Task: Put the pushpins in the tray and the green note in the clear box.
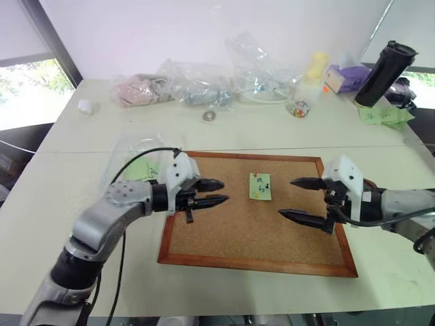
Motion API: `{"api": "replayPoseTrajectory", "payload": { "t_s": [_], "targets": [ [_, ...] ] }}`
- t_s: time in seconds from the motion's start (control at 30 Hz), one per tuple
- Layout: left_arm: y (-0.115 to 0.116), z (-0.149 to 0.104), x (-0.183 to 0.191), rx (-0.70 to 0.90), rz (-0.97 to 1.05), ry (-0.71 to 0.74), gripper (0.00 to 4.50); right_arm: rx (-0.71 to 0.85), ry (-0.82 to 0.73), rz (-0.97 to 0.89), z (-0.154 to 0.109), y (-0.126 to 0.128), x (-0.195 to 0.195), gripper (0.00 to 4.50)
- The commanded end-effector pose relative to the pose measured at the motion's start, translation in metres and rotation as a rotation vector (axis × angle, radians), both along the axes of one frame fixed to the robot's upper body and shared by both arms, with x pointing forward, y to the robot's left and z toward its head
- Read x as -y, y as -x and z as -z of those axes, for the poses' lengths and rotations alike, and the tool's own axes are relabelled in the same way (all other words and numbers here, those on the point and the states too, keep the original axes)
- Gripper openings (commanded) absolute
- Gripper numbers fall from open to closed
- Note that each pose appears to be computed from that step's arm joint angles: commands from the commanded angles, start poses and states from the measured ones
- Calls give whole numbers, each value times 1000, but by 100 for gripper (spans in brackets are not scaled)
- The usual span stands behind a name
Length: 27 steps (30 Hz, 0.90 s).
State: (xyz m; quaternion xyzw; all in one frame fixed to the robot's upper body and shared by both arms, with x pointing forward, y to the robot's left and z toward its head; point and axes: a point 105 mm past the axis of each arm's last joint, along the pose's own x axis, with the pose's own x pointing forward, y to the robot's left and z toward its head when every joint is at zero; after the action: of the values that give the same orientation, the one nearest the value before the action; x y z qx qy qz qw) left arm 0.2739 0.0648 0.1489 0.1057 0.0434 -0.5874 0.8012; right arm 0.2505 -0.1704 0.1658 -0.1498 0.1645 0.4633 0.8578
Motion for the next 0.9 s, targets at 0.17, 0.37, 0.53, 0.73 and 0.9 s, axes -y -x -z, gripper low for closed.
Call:
{"api": "replayPoseTrajectory", "payload": {
  "t_s": [0.17,0.37,0.53,0.73,0.9],
  "targets": [
    [1,43,4,39,37,-84,7,77,-18,1,-2,-14,-13,450],
    [-11,75,-4,49,-43,-122,7,113,-30,123,12,-39,-7,450],
    [-4,106,-11,8,-43,-167,7,93,-73,207,24,-53,-7,450],
    [1,118,-15,4,-48,-179,7,106,-45,273,40,-70,-4,450],
    [1,118,-16,6,-53,-178,7,112,-39,291,46,-75,-1,450]
  ]
}}
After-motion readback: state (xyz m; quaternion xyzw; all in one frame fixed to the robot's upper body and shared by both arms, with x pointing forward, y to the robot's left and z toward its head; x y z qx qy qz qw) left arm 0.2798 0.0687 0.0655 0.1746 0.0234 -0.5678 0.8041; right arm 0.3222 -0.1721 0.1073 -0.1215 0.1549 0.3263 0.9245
